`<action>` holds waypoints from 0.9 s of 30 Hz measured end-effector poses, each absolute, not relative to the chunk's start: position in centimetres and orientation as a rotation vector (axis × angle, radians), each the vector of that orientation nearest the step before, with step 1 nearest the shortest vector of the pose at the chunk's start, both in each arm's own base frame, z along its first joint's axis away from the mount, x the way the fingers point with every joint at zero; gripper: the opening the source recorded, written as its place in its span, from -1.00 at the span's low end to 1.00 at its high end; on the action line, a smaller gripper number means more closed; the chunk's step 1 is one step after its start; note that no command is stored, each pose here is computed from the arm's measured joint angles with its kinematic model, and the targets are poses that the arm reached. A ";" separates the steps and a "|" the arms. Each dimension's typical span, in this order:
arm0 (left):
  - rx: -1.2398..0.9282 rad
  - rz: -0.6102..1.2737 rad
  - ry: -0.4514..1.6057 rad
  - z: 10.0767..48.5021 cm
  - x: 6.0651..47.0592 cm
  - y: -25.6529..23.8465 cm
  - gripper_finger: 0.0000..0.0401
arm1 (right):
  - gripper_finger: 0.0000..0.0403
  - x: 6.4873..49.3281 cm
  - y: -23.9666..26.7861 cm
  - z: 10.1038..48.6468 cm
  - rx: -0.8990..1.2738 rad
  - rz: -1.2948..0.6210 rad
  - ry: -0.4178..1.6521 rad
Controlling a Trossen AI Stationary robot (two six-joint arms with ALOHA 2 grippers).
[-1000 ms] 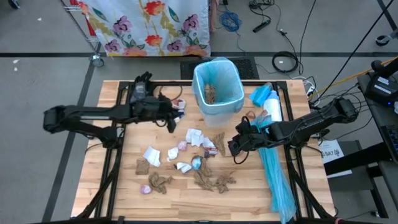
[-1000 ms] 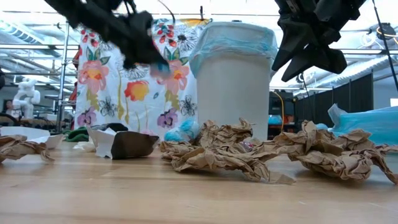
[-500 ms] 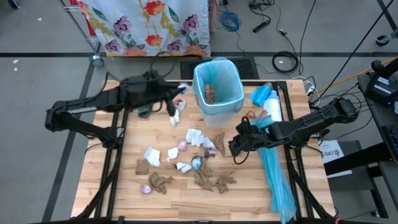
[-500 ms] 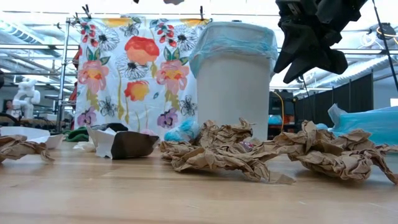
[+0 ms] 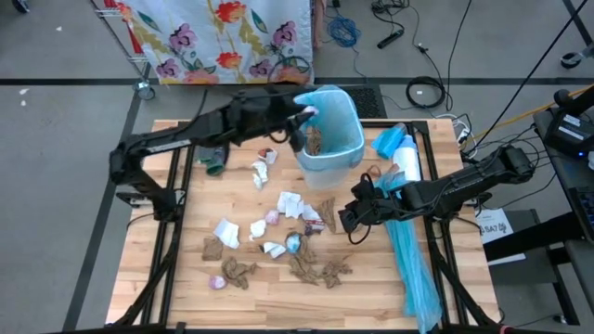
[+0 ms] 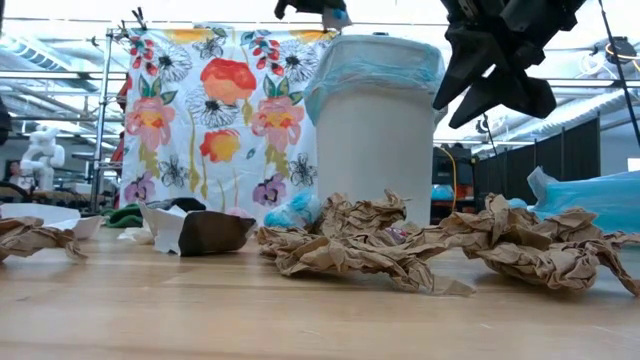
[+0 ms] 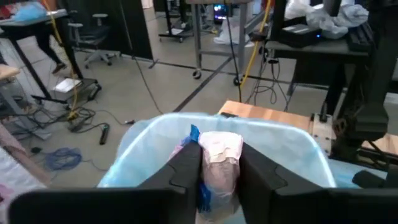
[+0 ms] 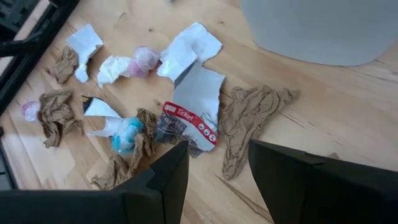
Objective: Place trash/remove bag and relplace
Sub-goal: Put the crumpled pink trash bag into the trash bin, then put the brown napkin into the trash bin
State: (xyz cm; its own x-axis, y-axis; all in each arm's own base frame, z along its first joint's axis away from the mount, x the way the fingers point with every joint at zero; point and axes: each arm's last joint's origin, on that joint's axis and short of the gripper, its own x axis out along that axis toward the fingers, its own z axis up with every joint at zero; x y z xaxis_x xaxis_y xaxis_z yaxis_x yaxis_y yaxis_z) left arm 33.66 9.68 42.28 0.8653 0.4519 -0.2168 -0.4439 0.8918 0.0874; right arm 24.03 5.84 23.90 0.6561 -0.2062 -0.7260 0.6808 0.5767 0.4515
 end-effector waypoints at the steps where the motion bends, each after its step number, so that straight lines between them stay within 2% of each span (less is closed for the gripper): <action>1: 0.033 0.457 0.235 42.3 34.1 9.9 -0.46 | -0.21 24.1 5.8 23.9 0.796 -0.566 0.671; 6: 0.032 0.462 0.241 42.1 36.0 10.7 -0.23 | -0.21 24.1 5.9 23.9 0.797 -0.564 0.667; 10: 0.033 0.479 0.253 41.9 36.2 10.8 -0.13 | -0.21 24.1 5.9 23.9 0.795 -0.563 0.668; 14: 0.020 0.461 0.312 41.8 35.7 9.9 -0.12 | -0.21 24.1 5.9 23.9 0.787 -0.561 0.672; 18: -0.015 0.445 0.372 42.7 33.5 8.6 -0.12 | -0.21 23.8 5.8 23.8 0.774 -0.566 0.705; 21: -0.012 0.433 0.455 43.1 31.7 7.6 -0.11 | -0.21 23.4 5.8 23.4 0.754 -0.568 0.773; 27: -0.053 0.363 0.572 41.2 30.5 5.4 -0.11 | -0.21 22.0 5.7 22.6 0.718 -0.588 0.973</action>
